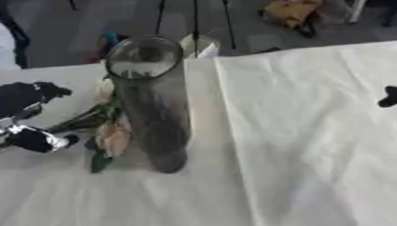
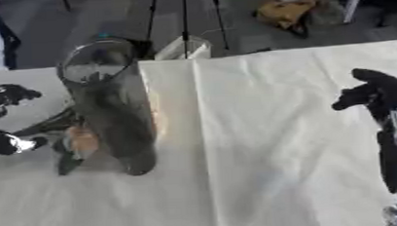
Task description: Arrange flowers into the vase.
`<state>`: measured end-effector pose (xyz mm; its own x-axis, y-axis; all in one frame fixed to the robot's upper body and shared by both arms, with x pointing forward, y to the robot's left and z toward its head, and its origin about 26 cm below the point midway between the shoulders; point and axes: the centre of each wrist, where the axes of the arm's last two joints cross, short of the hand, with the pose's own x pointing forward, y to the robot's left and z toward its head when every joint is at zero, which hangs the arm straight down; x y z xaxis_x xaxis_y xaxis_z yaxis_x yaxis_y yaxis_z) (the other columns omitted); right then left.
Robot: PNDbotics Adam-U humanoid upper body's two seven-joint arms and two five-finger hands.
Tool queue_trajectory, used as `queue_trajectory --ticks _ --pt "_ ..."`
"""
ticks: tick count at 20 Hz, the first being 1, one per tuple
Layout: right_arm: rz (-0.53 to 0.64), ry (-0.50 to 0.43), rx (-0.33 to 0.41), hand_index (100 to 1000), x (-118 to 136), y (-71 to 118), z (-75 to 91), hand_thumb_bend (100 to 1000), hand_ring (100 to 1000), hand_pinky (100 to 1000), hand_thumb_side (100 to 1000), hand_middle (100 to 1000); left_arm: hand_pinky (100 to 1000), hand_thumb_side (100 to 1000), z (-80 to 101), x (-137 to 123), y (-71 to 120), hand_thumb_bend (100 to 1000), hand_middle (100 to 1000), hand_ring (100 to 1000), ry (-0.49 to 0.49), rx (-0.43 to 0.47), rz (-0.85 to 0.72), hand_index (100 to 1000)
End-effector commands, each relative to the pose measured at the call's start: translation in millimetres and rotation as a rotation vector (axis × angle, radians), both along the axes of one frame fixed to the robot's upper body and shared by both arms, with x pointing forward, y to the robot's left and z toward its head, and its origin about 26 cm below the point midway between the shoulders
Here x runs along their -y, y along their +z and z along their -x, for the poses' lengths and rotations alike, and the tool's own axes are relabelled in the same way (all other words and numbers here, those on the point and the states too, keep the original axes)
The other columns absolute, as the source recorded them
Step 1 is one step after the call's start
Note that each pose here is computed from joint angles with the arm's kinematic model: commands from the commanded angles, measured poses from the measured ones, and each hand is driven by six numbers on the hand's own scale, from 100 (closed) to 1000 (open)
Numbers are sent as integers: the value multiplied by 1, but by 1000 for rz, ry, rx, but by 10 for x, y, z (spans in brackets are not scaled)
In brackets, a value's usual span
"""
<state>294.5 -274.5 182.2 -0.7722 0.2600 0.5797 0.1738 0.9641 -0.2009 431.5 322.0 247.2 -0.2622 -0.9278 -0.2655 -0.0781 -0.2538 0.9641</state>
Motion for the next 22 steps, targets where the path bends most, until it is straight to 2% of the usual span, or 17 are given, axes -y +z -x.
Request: queue_trajectory --ticks 1,22 --pt "7 15 29 790 -14 84 16 100 542 781 988 513 630 535 -15 -54 111 429 797 735 19 41 -8 944" --pt "12 23 28 791 -40 76 13 100 541 785 986 510 623 489 -105 -182 37 241 791 733 104 77 -26 936"
